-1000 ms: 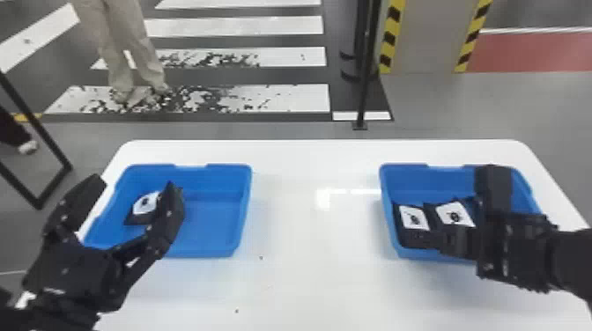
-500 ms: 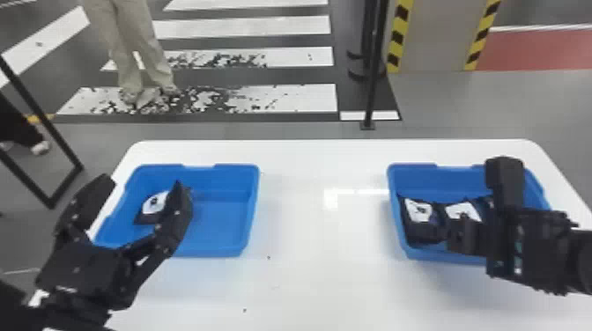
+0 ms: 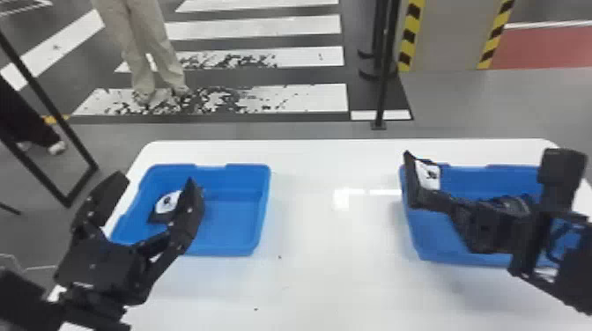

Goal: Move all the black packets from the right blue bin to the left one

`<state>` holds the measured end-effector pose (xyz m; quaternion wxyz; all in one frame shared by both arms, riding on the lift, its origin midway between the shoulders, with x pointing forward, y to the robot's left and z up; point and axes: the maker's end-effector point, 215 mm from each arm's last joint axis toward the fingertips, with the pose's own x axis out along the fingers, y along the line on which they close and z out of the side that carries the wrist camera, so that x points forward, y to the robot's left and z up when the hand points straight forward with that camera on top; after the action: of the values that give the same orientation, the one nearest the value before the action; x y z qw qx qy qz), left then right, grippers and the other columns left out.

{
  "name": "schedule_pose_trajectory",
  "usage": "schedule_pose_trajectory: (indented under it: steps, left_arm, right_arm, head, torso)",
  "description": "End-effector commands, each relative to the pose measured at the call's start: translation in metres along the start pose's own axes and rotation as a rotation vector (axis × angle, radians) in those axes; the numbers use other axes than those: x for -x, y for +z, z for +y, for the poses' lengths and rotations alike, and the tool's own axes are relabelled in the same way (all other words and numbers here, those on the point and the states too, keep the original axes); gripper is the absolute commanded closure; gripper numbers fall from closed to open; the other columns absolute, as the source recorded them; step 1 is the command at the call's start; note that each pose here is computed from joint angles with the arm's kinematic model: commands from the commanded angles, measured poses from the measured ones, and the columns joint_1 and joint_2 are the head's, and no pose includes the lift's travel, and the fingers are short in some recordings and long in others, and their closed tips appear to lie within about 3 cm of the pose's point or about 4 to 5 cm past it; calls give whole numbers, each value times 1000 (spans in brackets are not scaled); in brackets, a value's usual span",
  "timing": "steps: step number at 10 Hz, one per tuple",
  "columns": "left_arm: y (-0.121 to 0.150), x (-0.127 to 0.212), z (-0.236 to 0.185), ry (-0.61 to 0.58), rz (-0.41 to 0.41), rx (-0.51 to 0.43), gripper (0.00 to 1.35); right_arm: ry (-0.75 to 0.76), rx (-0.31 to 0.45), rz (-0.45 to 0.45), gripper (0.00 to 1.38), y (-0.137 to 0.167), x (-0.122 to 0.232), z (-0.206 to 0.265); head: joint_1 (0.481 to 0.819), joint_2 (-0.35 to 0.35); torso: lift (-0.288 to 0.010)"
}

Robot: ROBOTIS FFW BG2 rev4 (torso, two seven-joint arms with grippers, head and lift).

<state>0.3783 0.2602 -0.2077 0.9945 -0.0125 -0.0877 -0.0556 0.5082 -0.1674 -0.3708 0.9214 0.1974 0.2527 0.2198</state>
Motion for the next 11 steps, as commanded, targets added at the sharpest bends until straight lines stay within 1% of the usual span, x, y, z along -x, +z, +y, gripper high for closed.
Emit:
schedule_pose_trajectory:
  steps: [1, 2, 3, 4, 5, 6, 7, 8, 10, 11]
  left_arm:
    - [0, -1, -1, -2, -3, 2, 102]
    - [-1, -2, -2, -4, -5, 12, 102]
    - [-5, -4, -6, -9, 8, 39, 102]
    - [-7, -6, -11, -20, 12, 63, 102]
    - [-8, -10, -22, -43, 11, 120, 102]
    - [-8, -14, -37, -76, 21, 177, 102]
    - [-9, -20, -53, -125, 33, 227, 102]
    - [-17, -23, -71, -177, 79, 269, 102]
    - [-29, -24, -87, -221, 138, 279, 102]
    - [-29, -25, -84, -217, 136, 252, 102]
  right_arm:
    - [101, -6, -166, 1088, 35, 2, 5]
    - [181, 15, -217, 1088, 49, 1, 12]
    - [263, 38, -234, 1088, 50, -5, 32]
    - [349, 52, -211, 1088, 39, -12, 62]
    - [446, 48, -172, 1088, 17, -19, 102]
    - [524, 57, -130, 1088, -5, -22, 139]
    - [581, 61, -106, 1088, -20, -24, 168]
    - [643, 72, -85, 1088, -32, -23, 199]
    - [727, 140, -75, 1088, -38, -13, 247]
    - [736, 187, -95, 1088, -32, -6, 261]
  head:
    - [695, 117]
    - [695, 120]
    - [695, 119]
    - [695, 120]
    - [695, 137]
    - [695, 173]
    - [695, 210]
    - [695, 226]
    - [695, 270]
    - [695, 289]
  torso:
    - [-140]
    - [-140]
    - [-140]
    - [-140]
    - [-140]
    - [-140]
    - [-140]
    - [-140]
    - [-140]
    - [-140]
